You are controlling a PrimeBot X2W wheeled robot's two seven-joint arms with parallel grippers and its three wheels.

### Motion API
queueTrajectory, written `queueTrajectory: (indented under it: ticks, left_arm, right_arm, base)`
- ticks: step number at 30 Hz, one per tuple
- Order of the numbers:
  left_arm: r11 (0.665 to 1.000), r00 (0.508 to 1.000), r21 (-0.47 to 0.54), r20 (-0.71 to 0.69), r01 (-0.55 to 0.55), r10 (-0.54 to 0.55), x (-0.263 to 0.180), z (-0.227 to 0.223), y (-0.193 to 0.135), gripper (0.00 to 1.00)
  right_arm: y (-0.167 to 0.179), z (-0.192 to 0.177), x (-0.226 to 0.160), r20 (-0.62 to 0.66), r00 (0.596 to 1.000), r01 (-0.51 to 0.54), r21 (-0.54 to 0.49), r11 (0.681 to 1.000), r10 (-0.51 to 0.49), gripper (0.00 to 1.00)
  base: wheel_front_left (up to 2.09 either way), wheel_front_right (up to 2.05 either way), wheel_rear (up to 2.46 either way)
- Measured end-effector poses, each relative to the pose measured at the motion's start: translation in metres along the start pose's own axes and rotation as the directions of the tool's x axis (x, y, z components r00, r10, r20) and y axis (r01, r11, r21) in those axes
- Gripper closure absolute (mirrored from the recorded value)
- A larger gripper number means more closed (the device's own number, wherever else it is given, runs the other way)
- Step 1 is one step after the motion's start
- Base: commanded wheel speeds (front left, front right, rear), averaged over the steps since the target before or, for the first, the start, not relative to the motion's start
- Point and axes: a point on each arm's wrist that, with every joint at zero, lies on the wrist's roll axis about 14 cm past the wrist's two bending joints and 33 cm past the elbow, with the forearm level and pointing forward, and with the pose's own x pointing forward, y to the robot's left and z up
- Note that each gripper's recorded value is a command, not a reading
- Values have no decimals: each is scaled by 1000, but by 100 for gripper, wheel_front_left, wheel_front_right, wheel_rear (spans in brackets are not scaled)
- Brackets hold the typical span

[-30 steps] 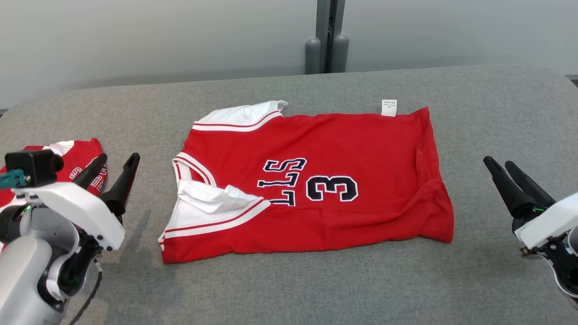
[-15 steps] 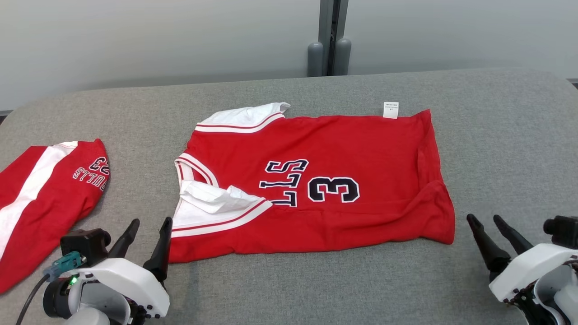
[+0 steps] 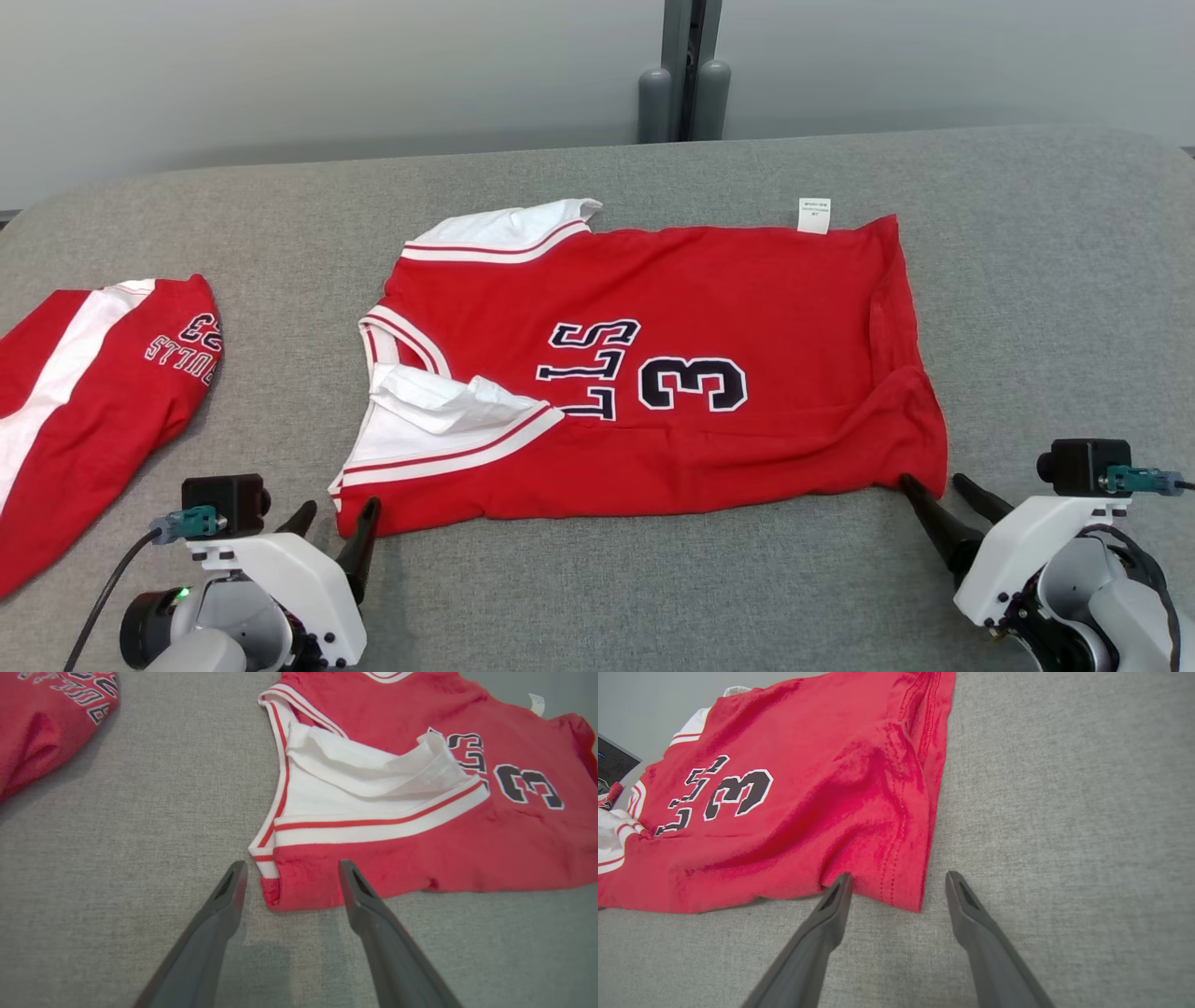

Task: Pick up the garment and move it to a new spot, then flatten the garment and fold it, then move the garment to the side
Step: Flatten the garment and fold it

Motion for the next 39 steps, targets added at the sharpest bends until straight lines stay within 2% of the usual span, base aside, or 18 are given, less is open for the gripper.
queueTrajectory:
  ticks: [7,11,12,13,14,15,17,29,39]
  left_arm:
    - [1000,995,-19,-102,14,-15,8,-23,-1,0]
    - [999,993,-35,-112,23,-26,12,-27,-4,0]
    - [999,994,-38,-107,25,-29,14,-25,-4,10]
    - [999,994,-39,-107,25,-30,14,-26,-4,31]
    - [999,994,-40,-106,23,-27,15,-27,-4,52]
    - [999,994,-40,-106,23,-27,15,-27,-4,59]
    - [999,994,-38,-103,23,-27,16,-25,-3,100]
    - [999,995,-4,-95,39,-39,10,-13,2,100]
    - [998,991,28,-126,53,-49,-28,-20,7,100]
  right_arm:
    - [1,-7,3,-36,999,8,3,1000,-8,0]
    - [1,-7,4,-40,999,12,9,1000,-12,2]
    - [1,-7,3,-42,999,13,11,1000,-13,25]
    - [1,-7,3,-44,999,14,10,1000,-13,51]
    - [2,-8,3,-44,999,12,11,1000,-12,58]
    - [2,-8,3,-44,999,12,11,1000,-12,67]
    - [3,-9,3,-49,999,12,14,1000,-11,100]
    - [7,4,-5,-62,998,-11,-17,1000,10,100]
    - [-2,2,-35,-144,989,-27,-19,999,24,100]
  base:
    - [0,0,0]
    - [0,0,0]
    - [0,0,0]
    - [0,0,0]
    - [0,0,0]
    - [0,0,0]
    - [0,0,0]
    - [0,0,0]
    - [0,0,0]
